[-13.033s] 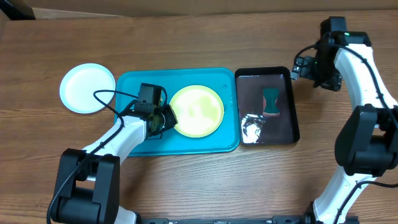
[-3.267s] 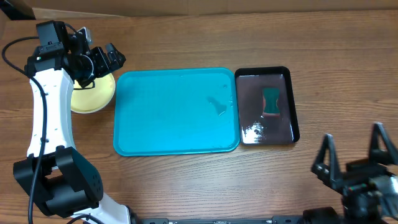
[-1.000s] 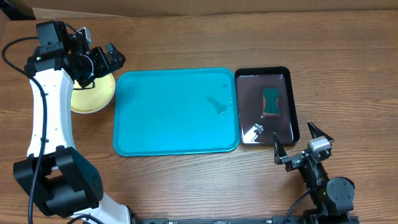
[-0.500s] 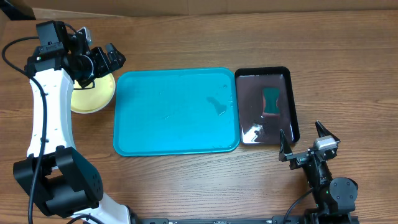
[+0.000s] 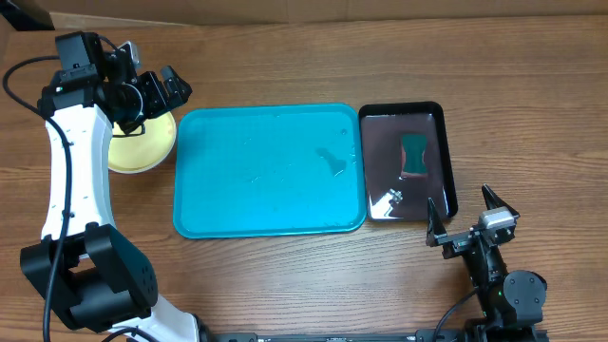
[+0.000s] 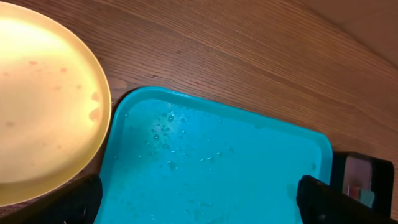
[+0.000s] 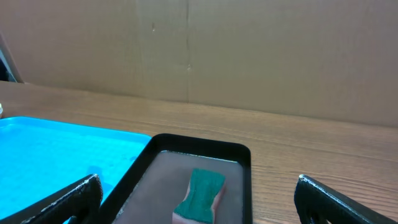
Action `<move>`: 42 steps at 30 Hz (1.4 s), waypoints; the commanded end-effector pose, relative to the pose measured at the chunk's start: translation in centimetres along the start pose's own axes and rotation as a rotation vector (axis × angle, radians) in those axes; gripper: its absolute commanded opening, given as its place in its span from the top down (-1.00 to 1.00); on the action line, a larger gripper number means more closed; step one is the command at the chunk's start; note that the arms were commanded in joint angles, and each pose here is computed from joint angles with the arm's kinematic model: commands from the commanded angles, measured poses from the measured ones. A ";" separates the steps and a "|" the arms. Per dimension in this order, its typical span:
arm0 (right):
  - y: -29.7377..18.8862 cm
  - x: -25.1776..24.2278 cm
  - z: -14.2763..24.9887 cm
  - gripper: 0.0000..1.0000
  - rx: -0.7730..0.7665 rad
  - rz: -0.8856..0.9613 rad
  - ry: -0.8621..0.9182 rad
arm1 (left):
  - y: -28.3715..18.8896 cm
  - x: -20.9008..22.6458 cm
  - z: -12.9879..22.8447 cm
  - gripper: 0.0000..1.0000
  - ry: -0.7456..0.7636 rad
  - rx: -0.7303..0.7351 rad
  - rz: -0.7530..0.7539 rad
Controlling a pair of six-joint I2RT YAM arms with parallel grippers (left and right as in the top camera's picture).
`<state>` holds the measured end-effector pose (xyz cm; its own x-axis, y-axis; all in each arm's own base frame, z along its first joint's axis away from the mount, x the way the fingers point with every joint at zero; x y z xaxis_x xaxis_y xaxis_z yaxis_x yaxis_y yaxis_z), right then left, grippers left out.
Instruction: Clean dirty plates on tray and stack at the side
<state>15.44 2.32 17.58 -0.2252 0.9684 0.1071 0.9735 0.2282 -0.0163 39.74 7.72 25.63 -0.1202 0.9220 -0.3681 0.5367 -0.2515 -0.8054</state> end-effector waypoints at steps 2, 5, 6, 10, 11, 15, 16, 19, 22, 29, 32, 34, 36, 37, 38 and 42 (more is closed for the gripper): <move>0.0 -0.1 0.2 -1.00 -0.007 0.005 -0.001 | -1.0 -0.3 -0.2 -1.00 0.036 -0.028 -0.047; 0.0 -0.1 0.2 -1.00 -0.007 0.005 -0.001 | -3.3 -1.6 -0.3 -1.00 0.072 -0.087 -0.086; 0.0 -0.1 0.2 -1.00 -0.007 0.005 -0.002 | -4.1 -2.2 -0.3 -1.00 0.086 -0.110 -0.093; 0.0 -0.1 0.2 -1.00 -0.007 0.005 -0.002 | -8.6 -5.3 0.1 -0.99 0.157 -0.222 -0.083; 0.0 -0.1 0.2 -1.00 -0.007 0.005 -0.002 | -9.6 -6.0 0.3 -1.00 0.172 -0.248 -0.075; 0.0 -0.1 0.2 -1.00 -0.007 0.005 -0.001 | -15.2 -8.9 1.9 -1.00 0.240 -0.386 -0.039; 0.0 -0.1 0.2 -1.00 -0.007 0.005 -0.001 | -16.3 -9.4 2.3 -1.00 0.251 -0.413 -0.034; 0.0 -0.1 0.2 -1.00 -0.007 0.005 -0.002 | -19.2 -10.3 3.5 -1.00 0.275 -0.489 -0.023; 0.0 -0.1 0.2 -1.00 -0.007 0.005 -0.001 | -21.2 -10.8 4.7 -1.00 0.290 -0.541 -0.017; 0.0 -0.1 0.2 -1.00 -0.007 0.005 -0.001 | -22.1 -10.2 9.3 -1.00 0.294 -0.555 -0.016; 0.0 -0.1 0.2 -1.00 -0.007 0.005 -0.001 | -20.8 -9.2 12.3 -1.00 0.284 -0.519 -0.020; 0.0 -0.1 0.2 -1.00 -0.007 0.005 -0.002 | -19.7 -8.4 14.5 -1.00 0.277 -0.497 -0.023; 0.0 -0.1 0.2 -1.00 -0.007 0.005 -0.001 | -18.5 -7.7 16.4 -0.99 0.274 -0.485 -0.024; 0.0 -0.1 0.2 -1.00 -0.007 0.005 -0.001 | -17.9 -7.3 17.4 -0.99 0.273 -0.485 -0.023; 0.0 -0.1 0.2 -1.00 -0.007 0.005 -0.001 | -17.3 -7.0 18.1 -1.00 0.275 -0.492 -0.022; 0.0 -0.1 0.2 -1.00 -0.007 0.005 -0.001 | -15.4 -6.0 20.0 -1.00 0.289 -0.620 0.000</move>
<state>15.44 2.31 17.58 -0.2244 0.9685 0.1075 0.9737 0.2274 -0.0163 16.08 0.33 32.72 0.0520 0.9834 -0.1738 0.8941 -0.1234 -0.4306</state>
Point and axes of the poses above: each gripper's point midway between its finger pads, its own y axis out along the fingers, its own x axis along the line the jaws close on, z = x × y, the point moved 9 cm from there along -y, back along the fingers, and after that the axes turned 8 degrees about y, right-handed, at the moved point
